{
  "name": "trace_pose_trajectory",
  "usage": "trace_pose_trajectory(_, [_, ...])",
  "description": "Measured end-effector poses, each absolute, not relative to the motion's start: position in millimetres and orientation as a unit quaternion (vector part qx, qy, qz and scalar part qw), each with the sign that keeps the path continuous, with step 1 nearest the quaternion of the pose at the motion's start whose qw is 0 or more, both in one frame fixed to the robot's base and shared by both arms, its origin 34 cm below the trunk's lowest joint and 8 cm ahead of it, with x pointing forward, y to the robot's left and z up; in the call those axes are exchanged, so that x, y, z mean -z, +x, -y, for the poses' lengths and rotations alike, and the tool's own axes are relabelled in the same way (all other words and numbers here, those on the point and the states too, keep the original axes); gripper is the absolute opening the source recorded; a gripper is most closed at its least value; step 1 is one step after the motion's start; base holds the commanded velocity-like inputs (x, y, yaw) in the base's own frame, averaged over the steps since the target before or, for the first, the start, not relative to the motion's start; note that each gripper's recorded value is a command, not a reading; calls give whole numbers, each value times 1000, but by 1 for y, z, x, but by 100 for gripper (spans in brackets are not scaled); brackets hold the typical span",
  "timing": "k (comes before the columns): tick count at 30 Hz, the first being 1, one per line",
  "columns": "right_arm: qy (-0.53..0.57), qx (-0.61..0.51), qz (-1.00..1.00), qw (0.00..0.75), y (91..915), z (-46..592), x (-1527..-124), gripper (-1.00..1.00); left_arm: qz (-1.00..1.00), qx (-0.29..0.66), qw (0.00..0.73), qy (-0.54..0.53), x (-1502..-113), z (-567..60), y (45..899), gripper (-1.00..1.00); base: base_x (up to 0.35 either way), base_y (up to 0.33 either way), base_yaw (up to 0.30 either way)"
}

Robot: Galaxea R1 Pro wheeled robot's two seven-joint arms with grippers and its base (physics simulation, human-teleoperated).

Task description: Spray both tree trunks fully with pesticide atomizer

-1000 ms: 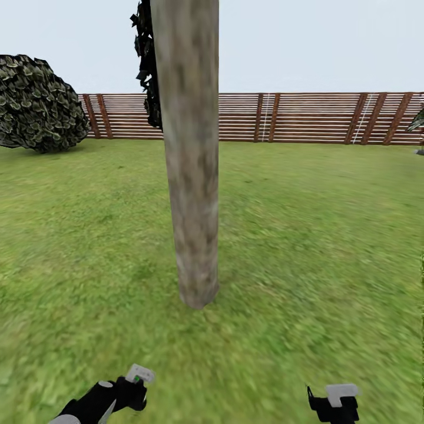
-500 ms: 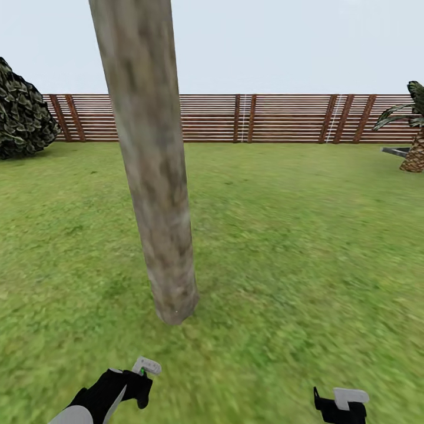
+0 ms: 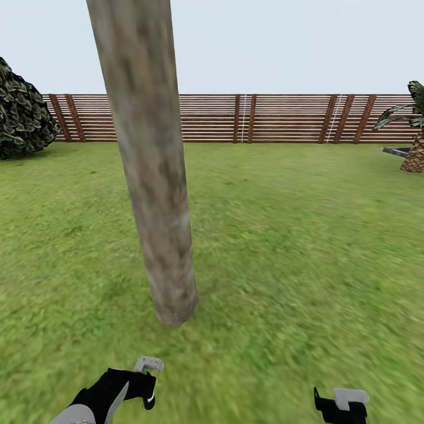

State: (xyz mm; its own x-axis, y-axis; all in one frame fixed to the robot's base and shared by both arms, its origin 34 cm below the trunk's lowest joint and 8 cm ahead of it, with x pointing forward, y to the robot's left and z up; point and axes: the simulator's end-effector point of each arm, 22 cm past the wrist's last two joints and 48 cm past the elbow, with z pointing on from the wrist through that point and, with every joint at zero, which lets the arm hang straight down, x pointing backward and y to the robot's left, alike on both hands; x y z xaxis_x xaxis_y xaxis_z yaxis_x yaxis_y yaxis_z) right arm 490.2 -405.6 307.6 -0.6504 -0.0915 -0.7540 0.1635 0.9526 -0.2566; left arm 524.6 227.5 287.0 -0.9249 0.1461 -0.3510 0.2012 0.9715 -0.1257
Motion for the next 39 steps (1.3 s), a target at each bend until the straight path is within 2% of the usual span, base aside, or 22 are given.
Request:
trace_pose_trajectory(2, [21, 154, -895, 418, 490, 407, -308, 100, -974, 97, 183, 93, -294, -199, 533, -100, 71, 0, 0])
trace_pose_trajectory(5, [21, 155, -895, 418, 490, 408, -308, 100, -972, 95, 193, 99, -301, -194, 544, -100, 17, 0, 0])
trace_pose_trajectory(6, [21, 155, -895, 418, 490, 408, -308, 100, -973, 89, 191, 98, -302, -202, 546, -100, 3, 0, 0])
trace_pose_trajectory(8, [21, 155, -895, 418, 490, 408, -309, 100, -978, 36, 192, 79, -317, -281, 564, -100, 1, 0, 0])
trace_pose_trajectory(11, [21, 155, -895, 418, 490, 408, -308, 100, -977, 41, 194, 75, -321, -275, 568, -100, 0, 0, 0])
trace_pose_trajectory(13, [22, 155, -895, 418, 490, 408, -308, 100, -973, 76, 201, 83, -326, -219, 575, -100, 0, 0, 0])
trace_pose_trajectory(15, [22, 155, -895, 418, 490, 408, -308, 100, -971, 69, 213, 87, -334, -224, 587, -100, 0, 0, 0])
trace_pose_trajectory(17, [21, 155, -895, 418, 490, 408, -309, 100, -974, 28, 215, 73, -352, -286, 604, -100, 0, 0, 0])
trace_pose_trajectory(19, [21, 155, -895, 418, 491, 408, -309, 100, -974, 16, 215, 64, -361, -307, 609, -100, -31, 8, 0])
trace_pose_trajectory(21, [21, 156, -895, 418, 490, 408, -308, 100, -972, 22, 223, 65, -367, -297, 615, -100, -223, 53, 0])
trace_pose_trajectory(23, [22, 156, -895, 418, 490, 409, -309, 100, -970, 53, 228, 72, -369, -249, 619, -100, -153, 31, 0])
trace_pose_trajectory(26, [22, 156, -894, 418, 491, 409, -309, 100, -968, 57, 231, 80, -371, -237, 622, -100, -48, 10, 0])
trace_pose_trajectory(32, [20, 163, -894, 418, 490, 419, -311, 100, -966, 20, 249, 70, -393, -292, 645, -100, -3, 1, 0])
trace_pose_trajectory(37, [19, 162, -894, 417, 489, 419, -310, 100, -962, 65, 252, 83, -394, -222, 647, -100, 0, 0, 0])
trace_pose_trajectory(39, [19, 163, -894, 417, 489, 419, -310, 100, -960, 64, 256, 89, -397, -218, 650, -100, 0, 0, 0])
